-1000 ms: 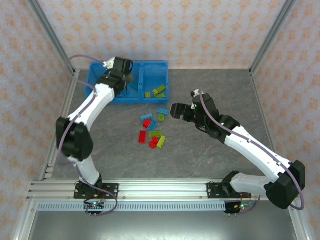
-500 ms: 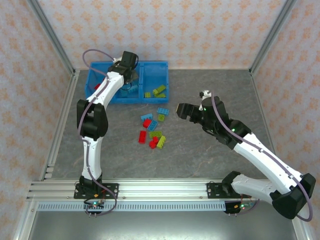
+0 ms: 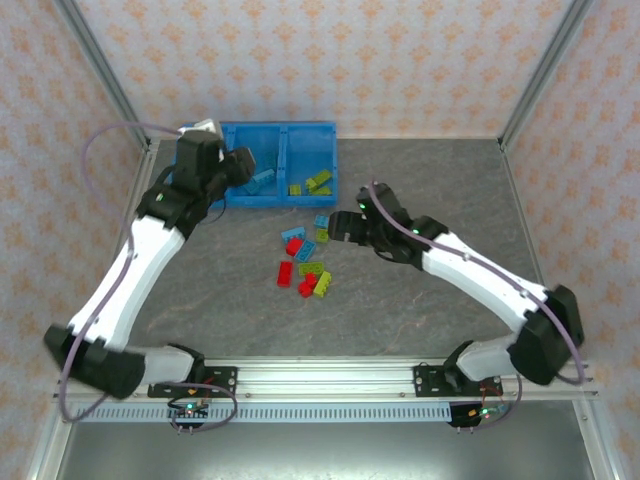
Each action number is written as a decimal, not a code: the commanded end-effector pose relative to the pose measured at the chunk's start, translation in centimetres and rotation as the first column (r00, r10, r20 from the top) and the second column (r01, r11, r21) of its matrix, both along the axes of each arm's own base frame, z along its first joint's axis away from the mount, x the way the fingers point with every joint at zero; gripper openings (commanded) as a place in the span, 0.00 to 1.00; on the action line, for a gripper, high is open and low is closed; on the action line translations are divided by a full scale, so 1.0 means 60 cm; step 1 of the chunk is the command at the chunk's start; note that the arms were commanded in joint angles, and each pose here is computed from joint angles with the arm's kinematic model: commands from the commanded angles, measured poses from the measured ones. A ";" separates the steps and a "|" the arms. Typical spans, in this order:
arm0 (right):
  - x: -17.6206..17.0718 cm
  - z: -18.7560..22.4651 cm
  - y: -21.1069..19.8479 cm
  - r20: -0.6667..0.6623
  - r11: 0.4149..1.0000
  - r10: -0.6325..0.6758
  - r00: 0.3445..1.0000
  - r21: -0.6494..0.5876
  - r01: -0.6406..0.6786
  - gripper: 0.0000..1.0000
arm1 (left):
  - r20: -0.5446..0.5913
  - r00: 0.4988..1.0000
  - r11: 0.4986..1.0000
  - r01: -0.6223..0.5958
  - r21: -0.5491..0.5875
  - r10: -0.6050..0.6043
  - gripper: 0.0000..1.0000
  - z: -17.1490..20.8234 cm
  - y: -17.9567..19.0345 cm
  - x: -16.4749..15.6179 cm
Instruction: Sort the legos into containers by color
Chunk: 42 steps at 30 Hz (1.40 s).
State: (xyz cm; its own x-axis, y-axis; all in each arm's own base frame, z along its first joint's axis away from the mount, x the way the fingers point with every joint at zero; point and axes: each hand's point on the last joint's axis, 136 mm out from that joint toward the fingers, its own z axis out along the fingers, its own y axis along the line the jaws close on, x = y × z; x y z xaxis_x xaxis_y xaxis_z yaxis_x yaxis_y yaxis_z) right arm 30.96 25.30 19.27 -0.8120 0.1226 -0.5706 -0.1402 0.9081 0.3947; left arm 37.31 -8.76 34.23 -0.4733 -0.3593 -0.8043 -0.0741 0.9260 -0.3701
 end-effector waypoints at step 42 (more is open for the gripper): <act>0.129 -0.242 0.183 -0.218 0.860 0.158 0.963 -0.448 -0.243 0.75 | -0.172 0.826 0.599 0.517 0.611 -0.537 0.95 -0.191 -0.010 -0.184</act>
State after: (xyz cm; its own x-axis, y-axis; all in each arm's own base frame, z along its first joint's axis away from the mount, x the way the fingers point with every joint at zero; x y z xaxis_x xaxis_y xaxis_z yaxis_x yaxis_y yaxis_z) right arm 39.39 38.81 4.92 -0.8702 -0.2783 -0.4066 -0.3345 0.9396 0.0727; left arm 26.06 -9.85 22.58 -0.4107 0.5028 -0.7606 0.5214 0.8138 0.2565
